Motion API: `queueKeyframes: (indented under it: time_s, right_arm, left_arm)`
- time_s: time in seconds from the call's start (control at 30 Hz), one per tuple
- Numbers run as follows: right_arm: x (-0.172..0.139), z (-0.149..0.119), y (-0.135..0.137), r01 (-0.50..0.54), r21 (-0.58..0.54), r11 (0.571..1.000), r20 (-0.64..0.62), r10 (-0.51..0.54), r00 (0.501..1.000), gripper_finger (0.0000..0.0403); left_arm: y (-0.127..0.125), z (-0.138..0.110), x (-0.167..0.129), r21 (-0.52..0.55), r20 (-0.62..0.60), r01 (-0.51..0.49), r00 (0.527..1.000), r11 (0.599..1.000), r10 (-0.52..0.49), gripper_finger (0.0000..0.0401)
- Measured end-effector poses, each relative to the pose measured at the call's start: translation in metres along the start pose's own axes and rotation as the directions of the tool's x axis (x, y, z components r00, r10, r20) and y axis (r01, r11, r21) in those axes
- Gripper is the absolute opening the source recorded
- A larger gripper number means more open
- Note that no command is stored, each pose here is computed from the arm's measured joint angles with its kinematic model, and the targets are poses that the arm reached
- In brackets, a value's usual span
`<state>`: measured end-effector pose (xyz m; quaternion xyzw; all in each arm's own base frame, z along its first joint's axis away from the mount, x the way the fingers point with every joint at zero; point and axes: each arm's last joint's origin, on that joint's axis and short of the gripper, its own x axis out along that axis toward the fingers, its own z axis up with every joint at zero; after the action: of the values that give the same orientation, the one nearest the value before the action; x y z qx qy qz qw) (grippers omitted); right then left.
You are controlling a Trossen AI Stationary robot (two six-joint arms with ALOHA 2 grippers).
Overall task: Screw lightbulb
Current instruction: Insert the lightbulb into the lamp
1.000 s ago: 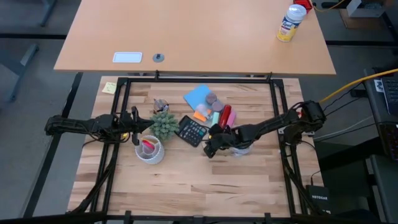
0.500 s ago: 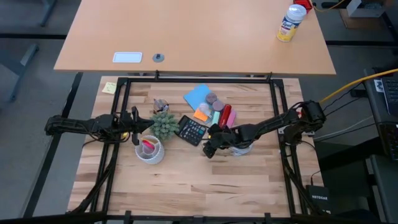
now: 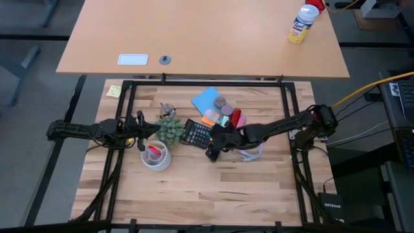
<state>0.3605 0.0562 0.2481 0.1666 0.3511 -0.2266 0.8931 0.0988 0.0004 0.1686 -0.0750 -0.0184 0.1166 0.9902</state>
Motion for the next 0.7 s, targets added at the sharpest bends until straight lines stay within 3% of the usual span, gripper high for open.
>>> queueKeyframes:
  time_s: [0.13, 0.47, 0.7]
  right_arm:
    - [0.003, 0.009, -0.012, 0.118, -0.006, 0.993, 0.063, -0.117, 0.991, 0.0247]
    - [0.049, 0.025, -0.074, 0.201, 0.086, 0.976, -0.121, -0.190, 0.974, 0.0247]
    - [0.082, 0.014, -0.093, 0.102, -0.043, 0.994, -0.294, -0.110, 0.949, 0.0247]
  left_arm:
    - [0.000, 0.000, 0.000, -0.001, -0.001, 0.000, 1.000, 1.000, 0.000, 0.0022]
    - [0.000, 0.000, 0.000, -0.002, -0.001, 0.000, 1.000, 1.000, 0.000, 0.0022]
    - [0.000, 0.000, 0.000, -0.002, -0.001, 0.000, 1.000, 1.000, 0.000, 0.0021]
